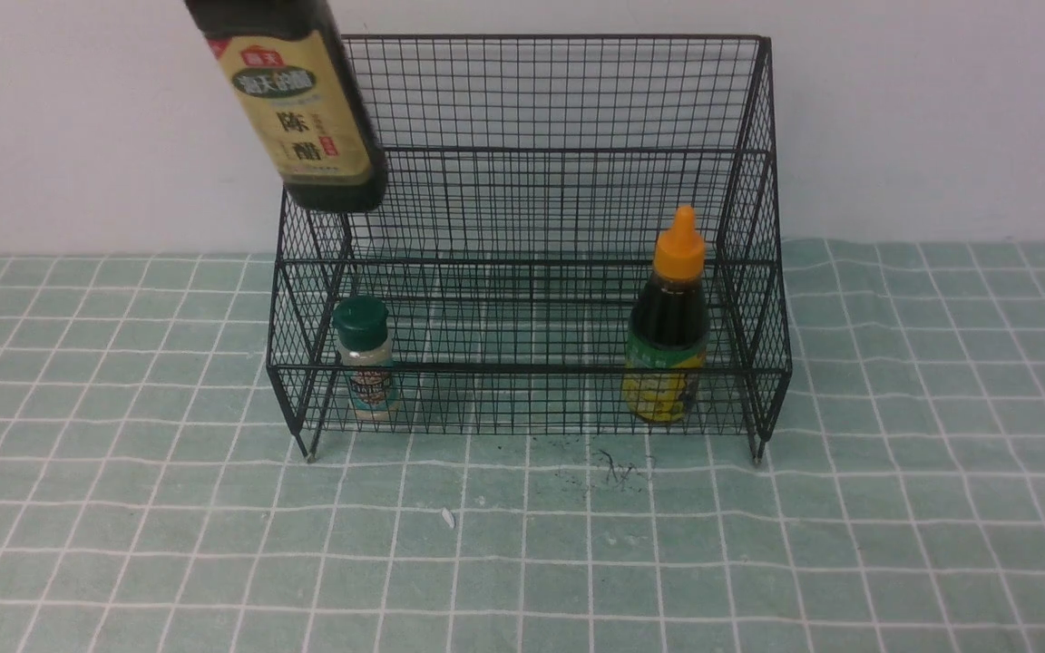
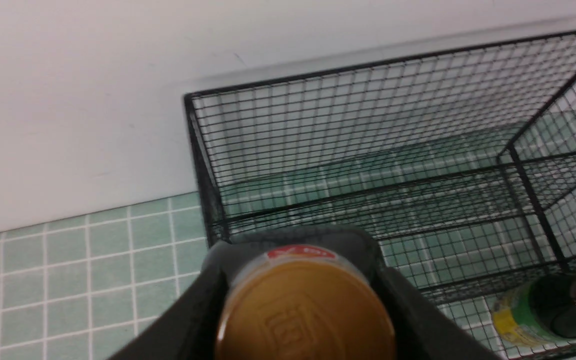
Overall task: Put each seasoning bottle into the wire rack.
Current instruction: Use the left arm to put the condiment bottle back on the shelf
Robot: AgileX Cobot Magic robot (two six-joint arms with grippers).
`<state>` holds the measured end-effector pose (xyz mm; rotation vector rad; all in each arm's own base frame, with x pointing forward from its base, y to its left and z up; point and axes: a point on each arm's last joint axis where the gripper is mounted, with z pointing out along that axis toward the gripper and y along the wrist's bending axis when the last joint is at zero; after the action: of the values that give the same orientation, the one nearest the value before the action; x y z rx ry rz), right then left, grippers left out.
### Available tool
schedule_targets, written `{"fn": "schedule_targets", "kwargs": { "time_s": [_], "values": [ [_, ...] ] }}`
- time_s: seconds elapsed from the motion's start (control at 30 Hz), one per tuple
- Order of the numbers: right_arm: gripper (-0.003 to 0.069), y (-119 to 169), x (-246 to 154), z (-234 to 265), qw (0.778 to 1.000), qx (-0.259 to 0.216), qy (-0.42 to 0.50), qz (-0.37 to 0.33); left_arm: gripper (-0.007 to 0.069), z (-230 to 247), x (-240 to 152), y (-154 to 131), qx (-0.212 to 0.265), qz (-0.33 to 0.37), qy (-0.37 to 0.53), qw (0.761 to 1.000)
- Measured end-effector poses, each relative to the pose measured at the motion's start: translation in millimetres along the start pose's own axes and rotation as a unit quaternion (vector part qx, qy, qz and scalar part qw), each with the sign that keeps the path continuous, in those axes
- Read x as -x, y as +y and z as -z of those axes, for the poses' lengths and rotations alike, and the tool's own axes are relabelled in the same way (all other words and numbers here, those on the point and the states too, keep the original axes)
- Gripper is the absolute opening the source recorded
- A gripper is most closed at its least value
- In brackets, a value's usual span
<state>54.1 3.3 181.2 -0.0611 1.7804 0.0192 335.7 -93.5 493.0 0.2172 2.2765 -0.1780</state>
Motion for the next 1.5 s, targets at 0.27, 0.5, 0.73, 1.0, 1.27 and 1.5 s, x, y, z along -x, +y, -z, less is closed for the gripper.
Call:
{"fn": "schedule_targets", "kwargs": {
  "time_s": [0.27, 0.5, 0.73, 1.0, 1.27, 1.5],
  "values": [
    [-0.0013, 0, 0, 0, 1.000, 0.000, 0.000, 0.000, 0.0321, -34, -3, -3, 0.008, -0.007, 0.032, 0.999],
    [-0.0013, 0, 0, 0, 1.000, 0.000, 0.000, 0.000, 0.0321, -88, -12, -1, 0.019, -0.011, 0.085, 0.996],
    [-0.0013, 0, 0, 0, 1.000, 0.000, 0.000, 0.000, 0.0321, -138, -25, -1, 0.025, 0.003, 0.133, 0.991],
    [-0.0013, 0, 0, 0, 1.000, 0.000, 0.000, 0.000, 0.0322, -148, -26, -1, 0.026, 0.010, 0.130, 0.991],
    [-0.0013, 0, 0, 0, 1.000, 0.000, 0.000, 0.000, 0.0388, -135, -18, -1, 0.024, 0.010, 0.105, 0.994],
    [-0.0013, 0, 0, 0, 1.000, 0.000, 0.000, 0.000, 0.0386, -77, 3, -2, 0.019, 0.011, 0.036, 0.999]
  ]
}}
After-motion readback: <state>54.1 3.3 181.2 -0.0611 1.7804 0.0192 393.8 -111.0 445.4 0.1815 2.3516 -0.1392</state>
